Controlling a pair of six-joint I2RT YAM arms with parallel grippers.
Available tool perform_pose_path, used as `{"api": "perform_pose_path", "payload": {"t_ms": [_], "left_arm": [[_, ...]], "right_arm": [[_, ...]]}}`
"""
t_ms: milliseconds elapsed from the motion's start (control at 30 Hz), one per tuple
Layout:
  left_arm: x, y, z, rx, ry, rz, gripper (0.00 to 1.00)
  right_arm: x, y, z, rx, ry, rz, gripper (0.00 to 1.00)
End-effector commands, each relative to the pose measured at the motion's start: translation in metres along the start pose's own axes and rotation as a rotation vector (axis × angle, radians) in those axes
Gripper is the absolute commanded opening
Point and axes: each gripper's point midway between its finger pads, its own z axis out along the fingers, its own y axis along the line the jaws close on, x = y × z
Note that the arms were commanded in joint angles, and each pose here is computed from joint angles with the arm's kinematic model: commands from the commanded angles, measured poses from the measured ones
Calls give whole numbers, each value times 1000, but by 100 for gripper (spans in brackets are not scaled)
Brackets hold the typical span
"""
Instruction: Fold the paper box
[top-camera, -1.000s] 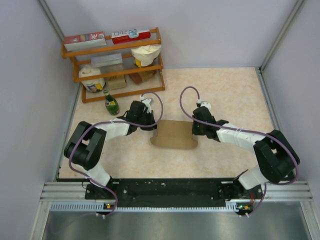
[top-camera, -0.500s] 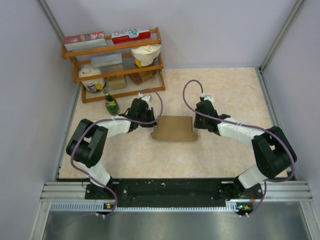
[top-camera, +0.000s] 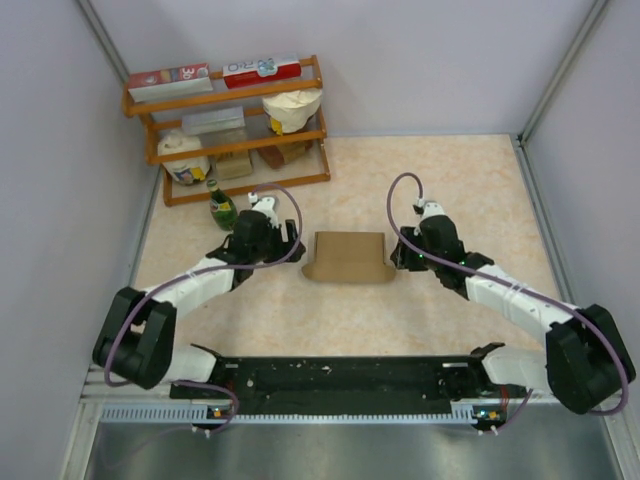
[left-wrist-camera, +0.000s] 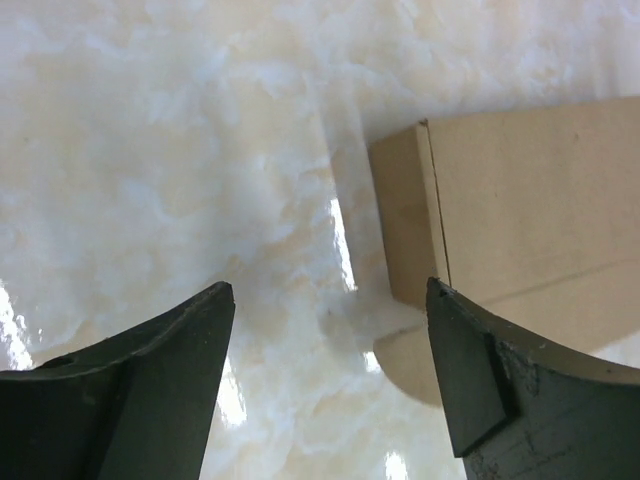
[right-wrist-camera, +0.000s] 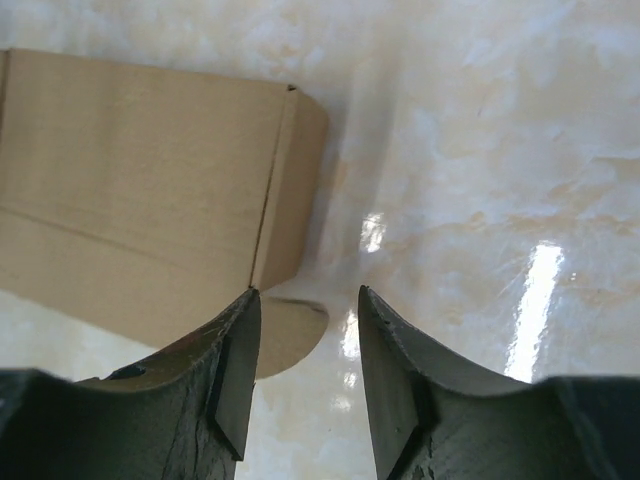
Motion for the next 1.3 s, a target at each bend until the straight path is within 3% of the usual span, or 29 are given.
{"api": "perform_pose_path", "payload": {"t_ms": [0, 100, 267, 700, 900, 1267], "left_arm": [[-16, -27, -26, 151, -108, 41, 87], [-9, -64, -45, 331, -122, 102, 96], [9, -78, -52, 352, -121, 155, 96], [27, -78, -31, 362, -45, 107, 93], [31, -92, -30, 414, -21, 113, 87], [43, -103, -27, 432, 7, 105, 85]], "right_arm": [[-8, 30, -20, -189, -55, -11, 48], [1, 42, -27, -271, -24, -2, 59], [12, 49, -28, -315, 19, 24, 67], [25, 50, -9, -321, 68, 38, 67], [31, 50, -6, -320, 88, 40, 66], [36, 58, -5, -375, 112, 40, 59]]}}
